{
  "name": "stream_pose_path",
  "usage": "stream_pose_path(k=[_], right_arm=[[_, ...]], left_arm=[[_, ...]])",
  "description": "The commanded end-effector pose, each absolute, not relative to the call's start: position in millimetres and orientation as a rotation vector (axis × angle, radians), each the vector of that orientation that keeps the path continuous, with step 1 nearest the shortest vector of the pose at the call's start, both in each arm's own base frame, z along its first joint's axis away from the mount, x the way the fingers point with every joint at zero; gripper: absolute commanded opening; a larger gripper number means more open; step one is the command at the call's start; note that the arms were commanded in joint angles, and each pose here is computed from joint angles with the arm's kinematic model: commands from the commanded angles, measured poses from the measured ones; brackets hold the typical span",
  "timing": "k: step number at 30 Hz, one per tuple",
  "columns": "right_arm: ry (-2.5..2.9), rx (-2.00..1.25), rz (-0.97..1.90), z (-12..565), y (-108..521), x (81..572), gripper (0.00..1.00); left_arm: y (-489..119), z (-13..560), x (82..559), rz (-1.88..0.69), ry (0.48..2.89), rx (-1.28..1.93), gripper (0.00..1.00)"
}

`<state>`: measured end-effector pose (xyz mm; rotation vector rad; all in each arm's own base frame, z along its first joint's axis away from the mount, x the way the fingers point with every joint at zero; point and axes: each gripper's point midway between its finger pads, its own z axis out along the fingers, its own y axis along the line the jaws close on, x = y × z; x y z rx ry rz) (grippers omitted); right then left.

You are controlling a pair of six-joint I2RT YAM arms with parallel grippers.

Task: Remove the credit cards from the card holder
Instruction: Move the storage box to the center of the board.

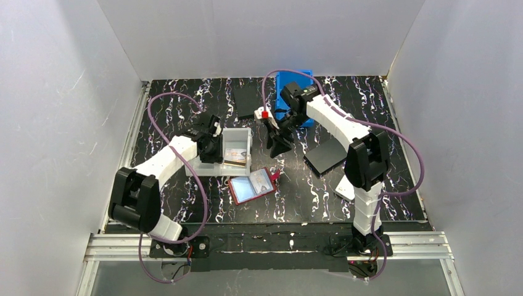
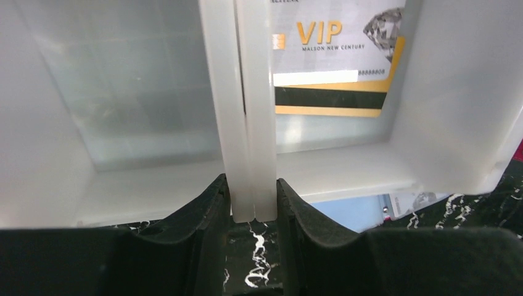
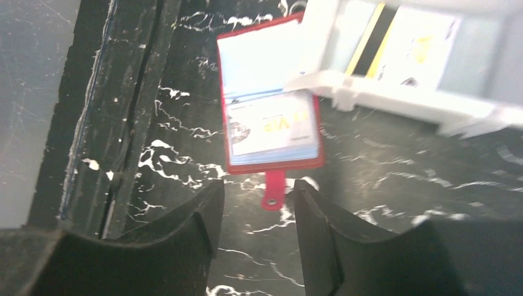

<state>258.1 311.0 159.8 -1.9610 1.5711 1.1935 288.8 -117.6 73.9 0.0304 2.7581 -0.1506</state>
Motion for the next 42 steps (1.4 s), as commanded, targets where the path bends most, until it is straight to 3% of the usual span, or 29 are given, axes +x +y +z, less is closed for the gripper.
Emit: stream_pose_path(k=[1,9,16,20,26,37,42], right_arm=[[1.416,-1.969,1.234,186.7,323.6,261.4,0.56],[1.391,-1.881,1.155,201.0,357.6,282.6,0.59],[1.673,-1.64,1.117,201.0,377.6,312.5,0.59],[1.723,-1.683,1.074,188.8,386.6,305.3,0.61],[1.753,-1.779,1.011,161.4,403.5,309.7,0.62],[1.703,-1.921,0.796,124.1,421.1,322.4,0.63],[1.704,-2.032,0.67,100.8,415.8,318.9,0.66]], left_arm=[[-115.4,98.8,316.1,-0.091,2.53,0.03,0.0],[-123.9,112.8,321.9,-0.106,2.391,0.02,0.0],[-131.1,99.7,314.1,-0.14,2.422,-0.019,0.0],[-137.9,90.7,306.6,-0.194,2.461,-0.025,0.0],[-144.9,94.8,300.5,-0.286,2.471,-0.065,0.28],[-147.9,98.3,292.1,-0.487,2.473,-0.122,0.37],[-147.2,109.0,285.5,-0.552,2.43,-0.123,0.52]])
